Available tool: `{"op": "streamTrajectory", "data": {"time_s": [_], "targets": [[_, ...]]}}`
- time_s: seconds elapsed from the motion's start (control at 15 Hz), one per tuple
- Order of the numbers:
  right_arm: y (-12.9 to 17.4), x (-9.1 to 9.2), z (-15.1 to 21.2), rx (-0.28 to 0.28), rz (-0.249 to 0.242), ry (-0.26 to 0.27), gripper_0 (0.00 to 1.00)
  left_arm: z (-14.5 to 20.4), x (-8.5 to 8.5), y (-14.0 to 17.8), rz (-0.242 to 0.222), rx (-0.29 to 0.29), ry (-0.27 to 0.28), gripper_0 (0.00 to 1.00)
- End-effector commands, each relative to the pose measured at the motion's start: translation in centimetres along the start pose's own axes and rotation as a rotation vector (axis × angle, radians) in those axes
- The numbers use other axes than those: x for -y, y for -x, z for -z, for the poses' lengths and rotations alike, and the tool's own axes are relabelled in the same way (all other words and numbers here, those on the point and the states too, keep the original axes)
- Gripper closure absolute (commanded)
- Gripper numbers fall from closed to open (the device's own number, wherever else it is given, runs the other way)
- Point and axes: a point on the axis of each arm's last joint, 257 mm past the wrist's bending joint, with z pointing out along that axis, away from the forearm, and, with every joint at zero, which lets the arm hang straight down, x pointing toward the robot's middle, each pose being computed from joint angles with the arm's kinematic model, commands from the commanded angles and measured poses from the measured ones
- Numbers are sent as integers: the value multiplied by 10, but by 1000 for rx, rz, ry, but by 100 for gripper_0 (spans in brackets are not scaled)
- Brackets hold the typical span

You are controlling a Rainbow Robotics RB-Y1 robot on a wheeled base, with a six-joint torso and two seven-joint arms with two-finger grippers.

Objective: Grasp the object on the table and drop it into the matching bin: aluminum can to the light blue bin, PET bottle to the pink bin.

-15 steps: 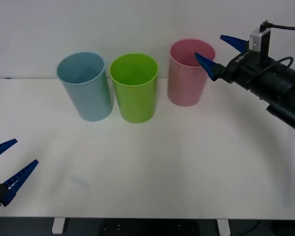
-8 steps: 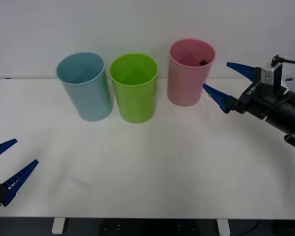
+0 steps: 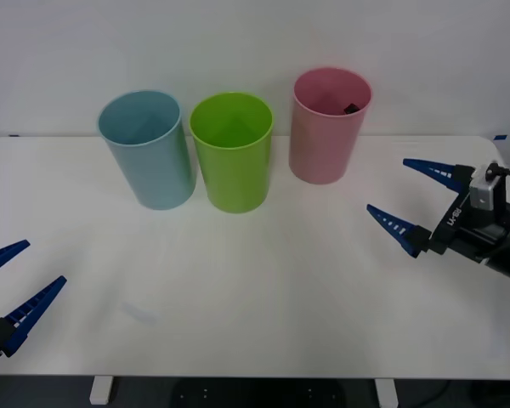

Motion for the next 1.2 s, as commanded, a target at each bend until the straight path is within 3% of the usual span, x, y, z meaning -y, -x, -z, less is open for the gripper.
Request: {"op": "streamTrajectory", "data": {"time_s": [0.07,0.33,0.67,1.2], "targets": [[-17,-15,23,-20,-37,20,0,0,0,0,0,0,0,0],[-38,-41,55,-39,-103,42,0,0,0,0,0,0,0,0],[-55,-55,78,-43,-182,5,0,0,0,0,0,0,0,0],[-65,-64,88,-63,-203,5,0,0,0,0,0,0,0,0]]}}
